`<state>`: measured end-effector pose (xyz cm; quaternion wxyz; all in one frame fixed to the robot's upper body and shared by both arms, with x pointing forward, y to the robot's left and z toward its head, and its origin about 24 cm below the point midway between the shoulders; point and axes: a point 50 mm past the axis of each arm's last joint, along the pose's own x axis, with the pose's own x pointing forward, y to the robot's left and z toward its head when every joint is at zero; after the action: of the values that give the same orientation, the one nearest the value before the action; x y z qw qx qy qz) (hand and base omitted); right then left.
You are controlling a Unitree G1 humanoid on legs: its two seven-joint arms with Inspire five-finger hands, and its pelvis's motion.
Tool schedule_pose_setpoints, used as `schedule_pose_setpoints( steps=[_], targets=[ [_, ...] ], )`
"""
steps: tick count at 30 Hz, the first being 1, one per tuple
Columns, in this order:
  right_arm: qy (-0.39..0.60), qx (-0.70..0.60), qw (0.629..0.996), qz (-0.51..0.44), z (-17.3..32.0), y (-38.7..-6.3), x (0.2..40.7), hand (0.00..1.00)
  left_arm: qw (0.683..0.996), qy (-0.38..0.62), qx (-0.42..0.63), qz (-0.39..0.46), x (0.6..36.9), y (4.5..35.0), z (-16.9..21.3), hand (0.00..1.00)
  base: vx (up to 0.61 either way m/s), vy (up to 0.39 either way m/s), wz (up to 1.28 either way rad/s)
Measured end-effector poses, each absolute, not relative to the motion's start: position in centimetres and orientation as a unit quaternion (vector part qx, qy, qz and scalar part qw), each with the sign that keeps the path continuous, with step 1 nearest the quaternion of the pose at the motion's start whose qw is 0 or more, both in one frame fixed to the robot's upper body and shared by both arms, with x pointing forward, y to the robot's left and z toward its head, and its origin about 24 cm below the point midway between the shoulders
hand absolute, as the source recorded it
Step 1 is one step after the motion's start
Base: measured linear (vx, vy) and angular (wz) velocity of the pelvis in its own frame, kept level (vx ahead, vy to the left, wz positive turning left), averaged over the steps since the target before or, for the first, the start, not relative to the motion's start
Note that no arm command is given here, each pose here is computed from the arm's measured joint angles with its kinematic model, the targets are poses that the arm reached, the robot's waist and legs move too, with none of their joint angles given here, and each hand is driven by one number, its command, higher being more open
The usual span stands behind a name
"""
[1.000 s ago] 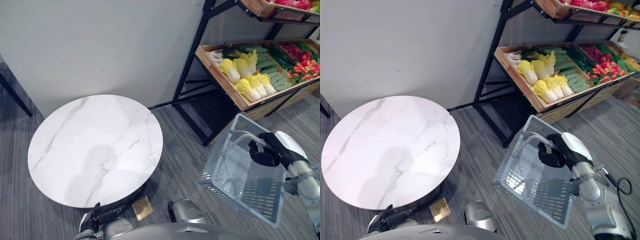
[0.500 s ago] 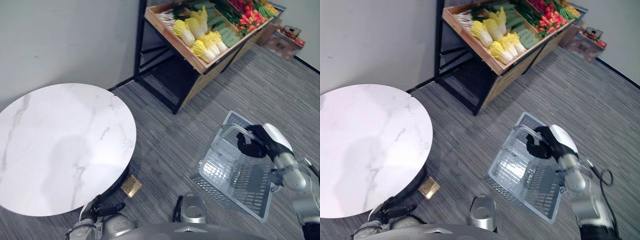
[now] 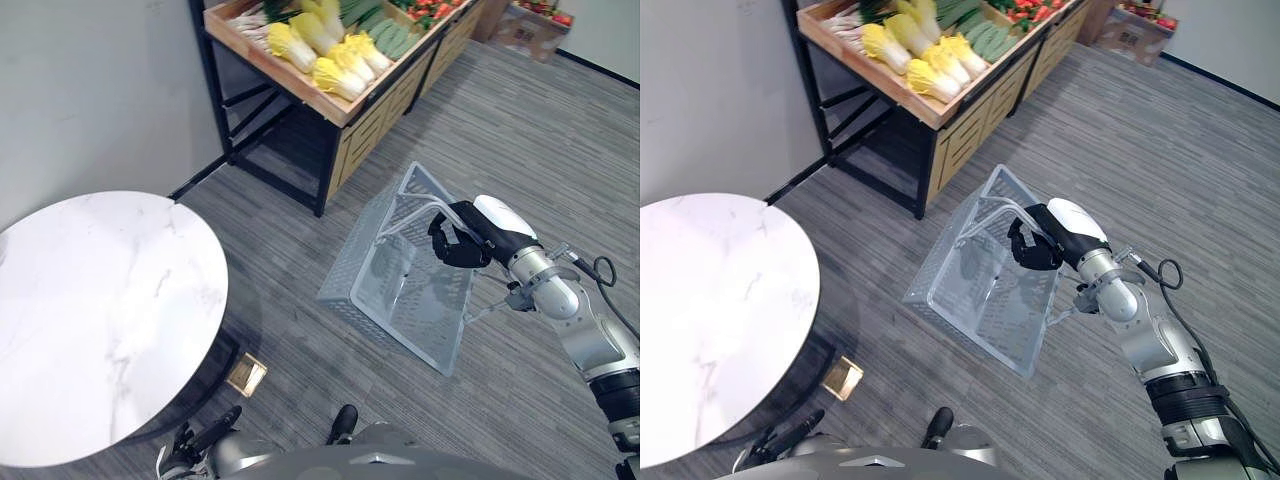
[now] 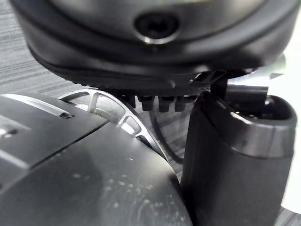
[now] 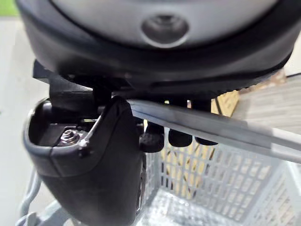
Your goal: Pick vegetable in the basket
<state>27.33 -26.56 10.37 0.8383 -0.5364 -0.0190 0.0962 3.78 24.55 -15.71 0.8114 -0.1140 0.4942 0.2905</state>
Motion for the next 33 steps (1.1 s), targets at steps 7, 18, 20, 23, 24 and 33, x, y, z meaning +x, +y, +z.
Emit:
schedule_pose_setpoints(
  steps=[7,18,20,23,24,33],
  targets=[
    [-0.015,-0.537,0.836,0.111,9.5,-26.4,26.7,0.00,0.807,0.502,-0.124,0.287,3.3,23.8,-16.0,1.00,0.03,0.039,-0.93],
    [0.023,-0.582,0.801,0.141,8.9,-27.8,26.0,0.00,0.855,0.421,-0.131,0.272,8.3,22.6,-14.9,1.00,0.03,0.154,-0.86],
    [0.037,-0.583,0.802,0.123,8.8,-28.9,25.5,0.00,0.860,0.427,-0.131,0.248,8.6,20.7,-15.2,1.00,0.02,0.160,0.59],
    [0.039,-0.582,0.803,0.126,8.6,-29.0,25.2,0.00,0.858,0.441,-0.131,0.230,8.1,19.7,-15.4,1.00,0.01,0.083,0.22],
    [0.035,-0.581,0.803,0.127,8.5,-28.9,25.1,0.00,0.859,0.443,-0.122,0.225,8.1,19.8,-15.4,1.00,-0.01,0.025,-0.10],
    [0.086,-0.569,0.809,0.122,6.2,-30.2,23.8,0.00,0.871,0.451,-0.096,0.170,8.4,19.3,-15.4,1.00,-0.06,0.011,-0.17]
  ],
)
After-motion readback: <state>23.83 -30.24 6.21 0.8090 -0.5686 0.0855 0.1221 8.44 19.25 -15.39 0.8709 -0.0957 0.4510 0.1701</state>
